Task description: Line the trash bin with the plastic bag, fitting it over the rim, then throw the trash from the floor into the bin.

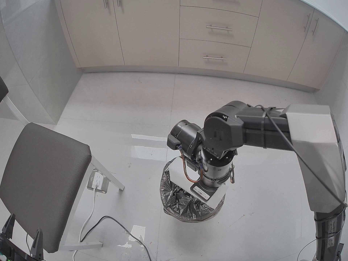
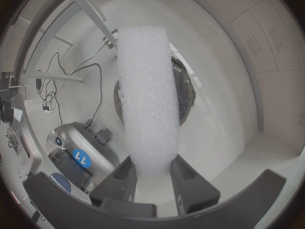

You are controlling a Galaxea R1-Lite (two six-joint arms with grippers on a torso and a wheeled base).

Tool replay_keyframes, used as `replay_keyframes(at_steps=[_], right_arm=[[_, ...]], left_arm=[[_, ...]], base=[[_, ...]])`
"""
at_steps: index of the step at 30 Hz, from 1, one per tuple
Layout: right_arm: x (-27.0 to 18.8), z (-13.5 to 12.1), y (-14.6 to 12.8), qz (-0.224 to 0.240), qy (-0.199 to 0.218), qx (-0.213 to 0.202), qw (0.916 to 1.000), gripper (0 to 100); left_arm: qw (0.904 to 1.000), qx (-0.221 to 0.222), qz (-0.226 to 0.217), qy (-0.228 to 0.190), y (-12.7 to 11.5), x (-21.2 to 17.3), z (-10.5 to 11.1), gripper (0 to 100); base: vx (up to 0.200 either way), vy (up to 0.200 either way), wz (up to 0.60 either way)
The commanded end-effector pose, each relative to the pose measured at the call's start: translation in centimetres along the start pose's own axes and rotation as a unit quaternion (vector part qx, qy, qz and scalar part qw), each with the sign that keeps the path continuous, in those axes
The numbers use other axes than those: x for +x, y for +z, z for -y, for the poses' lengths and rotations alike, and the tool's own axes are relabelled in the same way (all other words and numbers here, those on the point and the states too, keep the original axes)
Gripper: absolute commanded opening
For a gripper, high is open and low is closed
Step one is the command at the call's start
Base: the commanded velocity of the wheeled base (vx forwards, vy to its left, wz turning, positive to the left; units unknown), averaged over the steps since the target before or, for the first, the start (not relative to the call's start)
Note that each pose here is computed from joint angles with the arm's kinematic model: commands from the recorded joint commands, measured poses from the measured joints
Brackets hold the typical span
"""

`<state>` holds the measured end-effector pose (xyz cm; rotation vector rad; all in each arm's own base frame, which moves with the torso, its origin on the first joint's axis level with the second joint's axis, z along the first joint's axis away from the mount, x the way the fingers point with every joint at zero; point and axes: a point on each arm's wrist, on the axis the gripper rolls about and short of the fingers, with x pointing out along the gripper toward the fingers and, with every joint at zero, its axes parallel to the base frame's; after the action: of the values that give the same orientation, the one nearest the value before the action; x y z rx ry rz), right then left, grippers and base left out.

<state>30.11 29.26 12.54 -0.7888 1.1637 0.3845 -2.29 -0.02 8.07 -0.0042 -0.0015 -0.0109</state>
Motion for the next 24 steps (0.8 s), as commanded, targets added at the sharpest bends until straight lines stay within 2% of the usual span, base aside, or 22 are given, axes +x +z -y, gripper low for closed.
replay_keyframes(at_steps=[1,6,24], right_arm=[[2.7,-1.0,0.7,-0.009,0.0,-0.001,1.0,0],[3.8,-0.4,0.9,-0.008,0.01,0.009,0.9999,0],[5.7,0.6,1.1,-0.015,0.003,0.015,0.9998,0]], left_arm=[[1.0,0.0,-0.001,0.0,-0.5,0.0,0.0,100],[1.0,0.0,-0.001,0.0,-0.5,0.0,0.0,100],[1.0,-0.002,-0.001,0.0,-0.5,0.0,0.0,100]], base=[[0.0,0.0,0.0],[0.0,0.0,0.0],[0.0,0.0,0.0]])
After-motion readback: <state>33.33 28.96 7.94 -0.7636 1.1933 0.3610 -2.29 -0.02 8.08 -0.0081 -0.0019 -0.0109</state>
